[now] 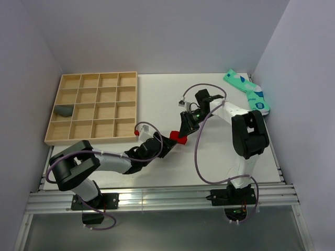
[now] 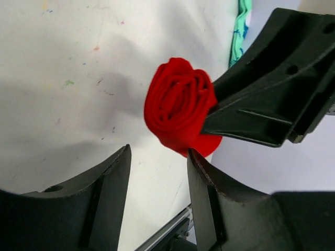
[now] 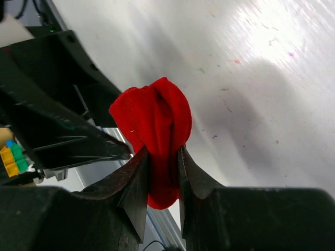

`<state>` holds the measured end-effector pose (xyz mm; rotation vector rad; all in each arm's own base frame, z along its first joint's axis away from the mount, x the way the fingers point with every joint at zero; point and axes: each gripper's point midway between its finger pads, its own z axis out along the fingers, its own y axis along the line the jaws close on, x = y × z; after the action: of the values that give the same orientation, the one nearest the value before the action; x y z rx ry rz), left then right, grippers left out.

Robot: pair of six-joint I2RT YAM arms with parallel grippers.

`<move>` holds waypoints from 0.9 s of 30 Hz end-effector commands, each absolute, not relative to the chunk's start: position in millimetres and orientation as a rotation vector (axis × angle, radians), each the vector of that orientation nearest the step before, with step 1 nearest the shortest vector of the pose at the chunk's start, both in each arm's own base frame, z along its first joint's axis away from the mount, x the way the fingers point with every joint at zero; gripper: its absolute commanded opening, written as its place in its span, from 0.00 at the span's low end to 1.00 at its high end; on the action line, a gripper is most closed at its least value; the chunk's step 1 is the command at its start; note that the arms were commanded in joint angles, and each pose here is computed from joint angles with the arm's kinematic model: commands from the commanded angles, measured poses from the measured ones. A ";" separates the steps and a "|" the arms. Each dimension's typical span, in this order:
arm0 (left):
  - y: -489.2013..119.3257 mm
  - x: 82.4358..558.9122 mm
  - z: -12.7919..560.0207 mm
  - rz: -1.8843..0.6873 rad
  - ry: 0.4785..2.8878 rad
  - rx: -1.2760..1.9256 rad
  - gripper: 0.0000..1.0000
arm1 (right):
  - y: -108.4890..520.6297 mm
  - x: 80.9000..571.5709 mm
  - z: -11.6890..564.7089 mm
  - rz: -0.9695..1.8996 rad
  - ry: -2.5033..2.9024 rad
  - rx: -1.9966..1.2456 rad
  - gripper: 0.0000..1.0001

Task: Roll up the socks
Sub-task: Pick up the sock at the center of the board, then place the sock in the storage box.

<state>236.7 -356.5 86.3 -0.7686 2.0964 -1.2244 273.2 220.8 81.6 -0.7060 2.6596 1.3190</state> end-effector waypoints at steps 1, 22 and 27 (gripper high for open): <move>-367.3 250.9 124.7 -1.343 1.973 -0.786 0.52 | 226.7 279.4 125.7 1.368 2.537 -0.730 0.00; -365.3 269.4 147.3 -1.442 1.840 -0.803 0.53 | 231.1 262.0 160.4 1.494 2.495 -0.721 0.00; -369.3 270.6 145.6 -1.451 1.845 -0.801 0.48 | 231.9 256.8 165.8 1.531 2.489 -0.717 0.00</move>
<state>263.0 -363.2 131.7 -0.7953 1.8994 -1.4057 261.8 224.8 125.1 -0.6890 2.5962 1.4470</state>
